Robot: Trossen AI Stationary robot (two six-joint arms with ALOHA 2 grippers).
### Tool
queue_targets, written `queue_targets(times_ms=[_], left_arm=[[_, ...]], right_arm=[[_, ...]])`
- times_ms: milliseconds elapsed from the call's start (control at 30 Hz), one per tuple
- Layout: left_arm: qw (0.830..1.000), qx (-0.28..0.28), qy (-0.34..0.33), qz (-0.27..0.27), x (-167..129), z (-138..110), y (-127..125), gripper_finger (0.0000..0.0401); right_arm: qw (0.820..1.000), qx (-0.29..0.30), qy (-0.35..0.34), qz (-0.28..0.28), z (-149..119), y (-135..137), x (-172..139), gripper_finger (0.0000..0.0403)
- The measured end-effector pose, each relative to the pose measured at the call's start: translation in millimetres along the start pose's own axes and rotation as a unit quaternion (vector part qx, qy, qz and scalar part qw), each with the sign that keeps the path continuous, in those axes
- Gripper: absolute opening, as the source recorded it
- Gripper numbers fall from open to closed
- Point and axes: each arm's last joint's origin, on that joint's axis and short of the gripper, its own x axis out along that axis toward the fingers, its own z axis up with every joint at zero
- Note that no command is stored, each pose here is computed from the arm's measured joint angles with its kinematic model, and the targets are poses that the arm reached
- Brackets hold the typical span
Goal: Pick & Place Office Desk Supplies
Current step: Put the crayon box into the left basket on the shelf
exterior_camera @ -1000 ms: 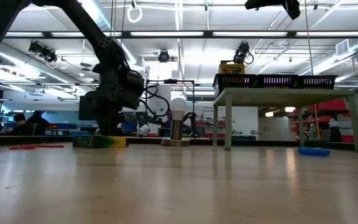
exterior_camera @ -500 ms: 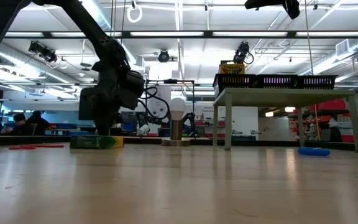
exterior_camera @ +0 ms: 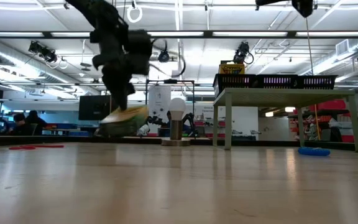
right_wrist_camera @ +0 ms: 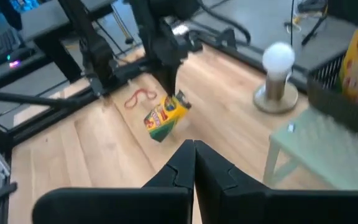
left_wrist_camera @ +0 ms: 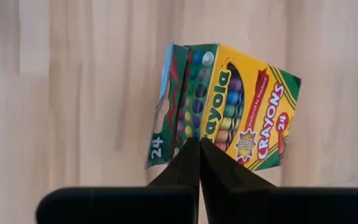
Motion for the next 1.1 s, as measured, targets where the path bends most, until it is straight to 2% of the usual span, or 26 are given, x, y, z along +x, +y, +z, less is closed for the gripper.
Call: queue_targets(times_ms=[233,500,800,900,1100], left_arm=[[0.994,0.012,-0.082,0.076,6,35,-56,0.0002],[0.964,0.045,-0.180,0.189,27,64,-115,0.0002],[0.917,0.110,-0.155,0.350,66,66,-145,0.0002],[0.903,0.116,-0.147,0.386,77,66,-150,0.0002],[0.890,0.125,-0.142,0.415,93,63,-162,0.0002]], right_arm=[[0.999,0.014,0.050,-0.009,-30,22,4,0.0007],[0.992,0.008,0.126,-0.019,-67,48,33,0.0007],[0.990,-0.027,0.127,-0.053,-71,44,37,0.0007],[0.990,-0.033,0.126,-0.056,-70,43,38,0.0007],[0.990,-0.036,0.123,-0.055,-70,43,38,0.0007]])
